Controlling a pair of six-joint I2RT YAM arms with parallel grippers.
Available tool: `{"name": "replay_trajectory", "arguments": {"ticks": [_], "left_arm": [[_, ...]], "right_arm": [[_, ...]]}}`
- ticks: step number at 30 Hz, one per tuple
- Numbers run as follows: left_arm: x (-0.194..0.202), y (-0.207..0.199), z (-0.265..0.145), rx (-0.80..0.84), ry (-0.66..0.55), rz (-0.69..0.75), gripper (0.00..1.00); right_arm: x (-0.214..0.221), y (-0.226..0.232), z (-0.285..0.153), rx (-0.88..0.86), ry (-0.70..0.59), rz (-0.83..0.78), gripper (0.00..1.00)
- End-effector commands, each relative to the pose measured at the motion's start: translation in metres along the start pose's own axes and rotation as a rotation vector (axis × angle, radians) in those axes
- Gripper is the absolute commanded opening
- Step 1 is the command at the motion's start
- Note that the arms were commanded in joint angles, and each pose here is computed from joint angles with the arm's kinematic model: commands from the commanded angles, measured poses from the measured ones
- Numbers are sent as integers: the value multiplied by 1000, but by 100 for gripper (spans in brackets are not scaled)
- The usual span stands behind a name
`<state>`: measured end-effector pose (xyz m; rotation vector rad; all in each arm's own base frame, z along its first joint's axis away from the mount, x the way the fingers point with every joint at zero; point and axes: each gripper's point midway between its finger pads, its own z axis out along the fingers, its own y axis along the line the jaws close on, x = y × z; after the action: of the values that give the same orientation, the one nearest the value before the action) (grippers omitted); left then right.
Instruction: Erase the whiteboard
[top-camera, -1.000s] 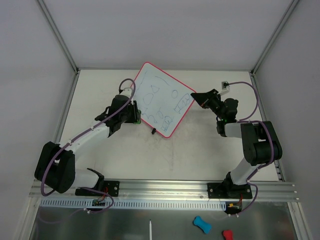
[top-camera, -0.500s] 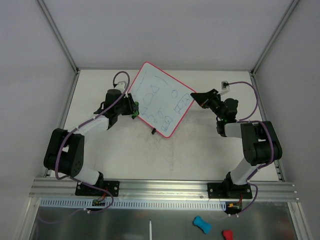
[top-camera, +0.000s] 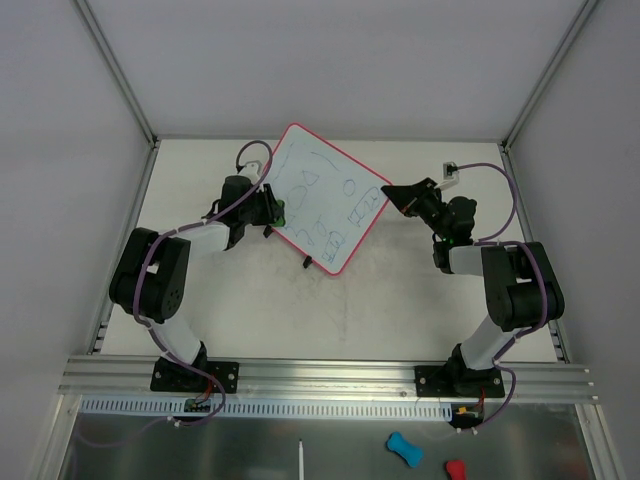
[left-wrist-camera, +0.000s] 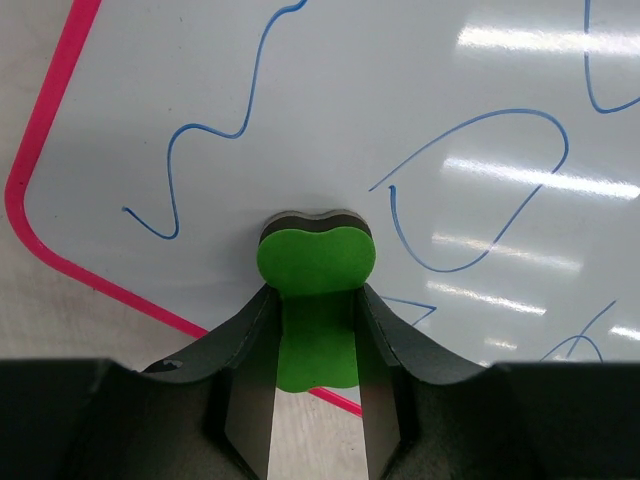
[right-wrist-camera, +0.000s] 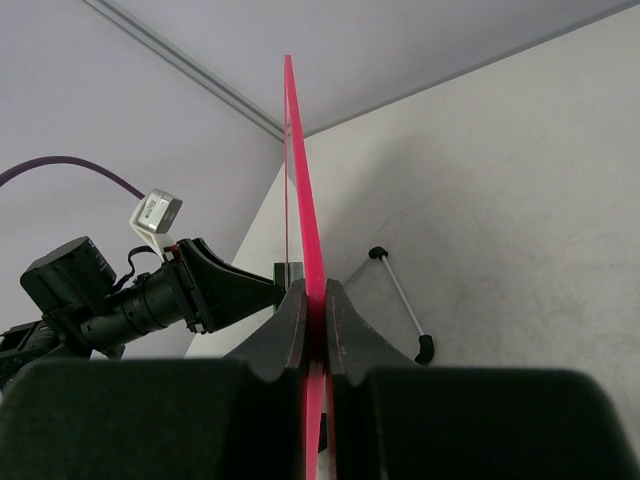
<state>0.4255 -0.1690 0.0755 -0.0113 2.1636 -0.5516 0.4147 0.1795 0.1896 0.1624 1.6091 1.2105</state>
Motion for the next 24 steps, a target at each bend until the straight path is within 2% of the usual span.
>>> {"name": "replay_trajectory", "arguments": {"ticks": [1, 9, 24], "left_arm": [[-1, -4, 11, 30, -3, -3, 0], [11, -6, 14, 48, 20, -5, 0], [61, -69, 1, 94, 44, 131, 0]], "right_arm": [[-11, 20, 7, -81, -30, -74, 0], [-10, 20, 8, -84, -26, -72, 0], [-9, 22, 9, -90, -18, -70, 0]]}}
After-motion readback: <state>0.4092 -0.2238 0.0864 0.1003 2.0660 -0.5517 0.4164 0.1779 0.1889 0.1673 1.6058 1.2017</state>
